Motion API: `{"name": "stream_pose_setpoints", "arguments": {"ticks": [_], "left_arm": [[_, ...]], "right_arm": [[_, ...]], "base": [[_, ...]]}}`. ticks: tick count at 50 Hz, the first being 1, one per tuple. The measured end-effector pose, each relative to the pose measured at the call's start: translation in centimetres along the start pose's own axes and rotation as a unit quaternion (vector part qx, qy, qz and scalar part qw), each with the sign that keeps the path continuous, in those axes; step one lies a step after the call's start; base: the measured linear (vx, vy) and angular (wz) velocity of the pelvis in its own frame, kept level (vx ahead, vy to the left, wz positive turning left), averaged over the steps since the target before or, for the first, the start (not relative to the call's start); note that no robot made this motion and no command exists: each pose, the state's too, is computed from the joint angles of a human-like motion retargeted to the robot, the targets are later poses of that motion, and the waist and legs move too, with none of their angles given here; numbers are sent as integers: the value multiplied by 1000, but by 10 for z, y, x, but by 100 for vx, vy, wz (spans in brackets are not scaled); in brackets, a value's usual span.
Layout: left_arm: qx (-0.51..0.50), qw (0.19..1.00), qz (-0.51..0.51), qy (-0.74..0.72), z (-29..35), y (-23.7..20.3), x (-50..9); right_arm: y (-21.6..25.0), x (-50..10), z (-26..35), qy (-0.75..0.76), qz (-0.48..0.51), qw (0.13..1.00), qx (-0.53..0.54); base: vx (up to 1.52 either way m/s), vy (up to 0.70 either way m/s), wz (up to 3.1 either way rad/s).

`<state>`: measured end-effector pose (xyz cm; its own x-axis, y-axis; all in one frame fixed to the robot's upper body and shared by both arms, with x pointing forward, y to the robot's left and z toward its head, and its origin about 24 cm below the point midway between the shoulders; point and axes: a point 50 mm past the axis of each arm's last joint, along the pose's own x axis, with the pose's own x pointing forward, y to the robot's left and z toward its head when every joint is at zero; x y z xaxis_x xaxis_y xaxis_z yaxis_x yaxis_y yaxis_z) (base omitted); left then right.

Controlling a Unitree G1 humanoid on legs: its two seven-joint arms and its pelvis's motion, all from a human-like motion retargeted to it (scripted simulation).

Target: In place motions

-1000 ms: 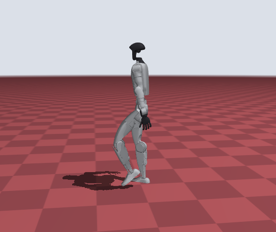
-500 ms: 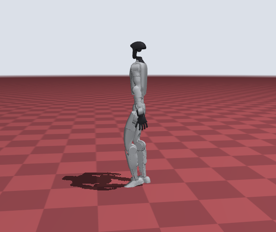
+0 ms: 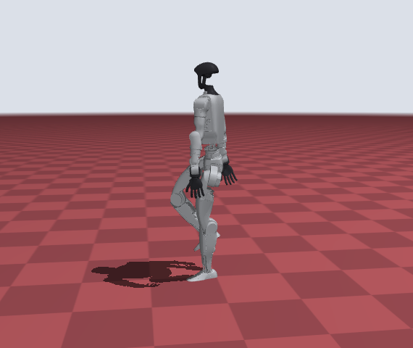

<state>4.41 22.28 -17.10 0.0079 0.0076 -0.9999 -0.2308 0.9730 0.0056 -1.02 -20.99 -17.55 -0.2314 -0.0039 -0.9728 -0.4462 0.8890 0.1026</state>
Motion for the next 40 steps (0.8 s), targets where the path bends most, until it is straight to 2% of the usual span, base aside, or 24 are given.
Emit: {"name": "stream_pose_setpoints", "arguments": {"ticks": [10, 18, 23, 31, 40], "left_arm": [[-22, 999, -10, 38, -40, -8, 5], [-69, 994, -2, 80, -85, 3, 2], [-114, 993, -5, 37, -63, -1, 5], [-71, 997, -17, 21, -46, -5, 5], [-82, 990, -60, 100, -88, -22, 3]], "right_arm": [[-6, -2, 8, -14, -17, 1000, -22], [-17, -8, 31, -40, -36, 998, -16], [-39, -30, 87, -85, -77, 992, -50], [-58, -52, 126, -149, -140, 973, -107], [-37, -40, 118, -149, -84, 979, -111]], "base": [[7, -3, -26], [-2, -11, -33], [-45, -13, -8], [-11, -12, -36], [-1, 8, -32]]}}
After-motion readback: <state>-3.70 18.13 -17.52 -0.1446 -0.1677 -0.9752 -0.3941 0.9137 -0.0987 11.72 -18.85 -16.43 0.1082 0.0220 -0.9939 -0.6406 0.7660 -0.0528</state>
